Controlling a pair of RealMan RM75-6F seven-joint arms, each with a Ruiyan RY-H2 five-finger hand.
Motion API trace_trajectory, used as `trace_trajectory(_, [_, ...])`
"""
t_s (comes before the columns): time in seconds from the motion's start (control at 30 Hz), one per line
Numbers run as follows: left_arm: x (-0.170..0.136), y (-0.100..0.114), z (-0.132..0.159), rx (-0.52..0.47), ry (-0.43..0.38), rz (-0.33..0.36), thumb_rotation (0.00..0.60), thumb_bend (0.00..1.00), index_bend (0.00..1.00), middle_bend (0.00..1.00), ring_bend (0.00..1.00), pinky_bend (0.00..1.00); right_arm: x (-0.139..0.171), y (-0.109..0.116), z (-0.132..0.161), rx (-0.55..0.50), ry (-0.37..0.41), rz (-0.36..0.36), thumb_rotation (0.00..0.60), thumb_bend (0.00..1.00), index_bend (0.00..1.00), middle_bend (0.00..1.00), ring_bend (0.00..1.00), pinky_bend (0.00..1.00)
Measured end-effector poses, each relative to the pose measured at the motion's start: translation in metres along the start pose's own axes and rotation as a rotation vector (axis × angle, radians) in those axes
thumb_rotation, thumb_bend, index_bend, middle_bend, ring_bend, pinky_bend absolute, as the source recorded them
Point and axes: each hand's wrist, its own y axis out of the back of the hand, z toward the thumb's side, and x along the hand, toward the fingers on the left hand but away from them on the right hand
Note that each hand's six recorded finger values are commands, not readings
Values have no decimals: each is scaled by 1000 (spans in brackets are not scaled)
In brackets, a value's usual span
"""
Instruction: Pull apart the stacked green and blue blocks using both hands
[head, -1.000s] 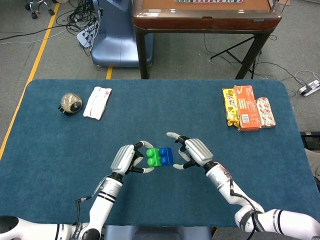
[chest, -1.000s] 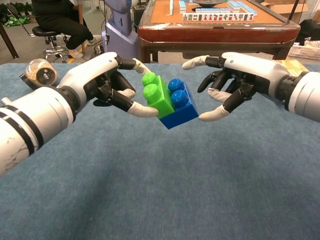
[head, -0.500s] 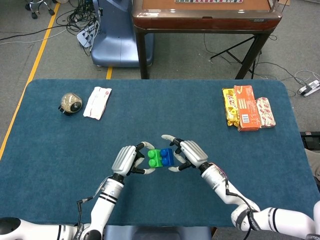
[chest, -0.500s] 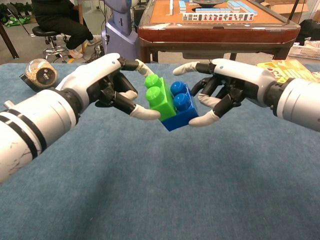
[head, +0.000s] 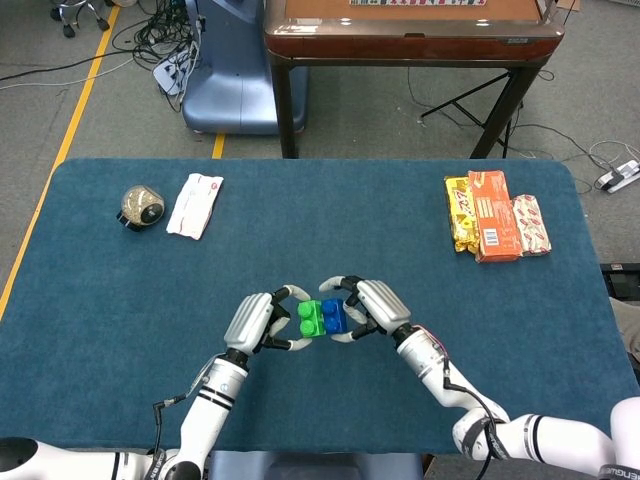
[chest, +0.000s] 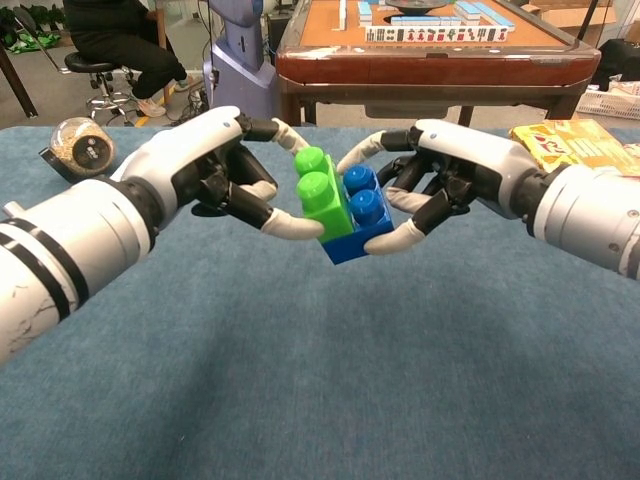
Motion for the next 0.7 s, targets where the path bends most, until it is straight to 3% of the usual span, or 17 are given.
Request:
trace_trajectory(0.23, [0, -3, -1, -13, 5, -21, 600, 274, 581, 1000, 1000, 1000, 0, -1, -2, 7, 2, -7, 600, 295, 630, 1000, 1000, 1000])
trace_trajectory(0.7, [0, -1, -2, -63, 29, -35, 600, 274, 583, 1000, 1000, 1000, 0, -4, -5, 59, -14, 12, 600, 418, 696, 1000, 1000, 1000])
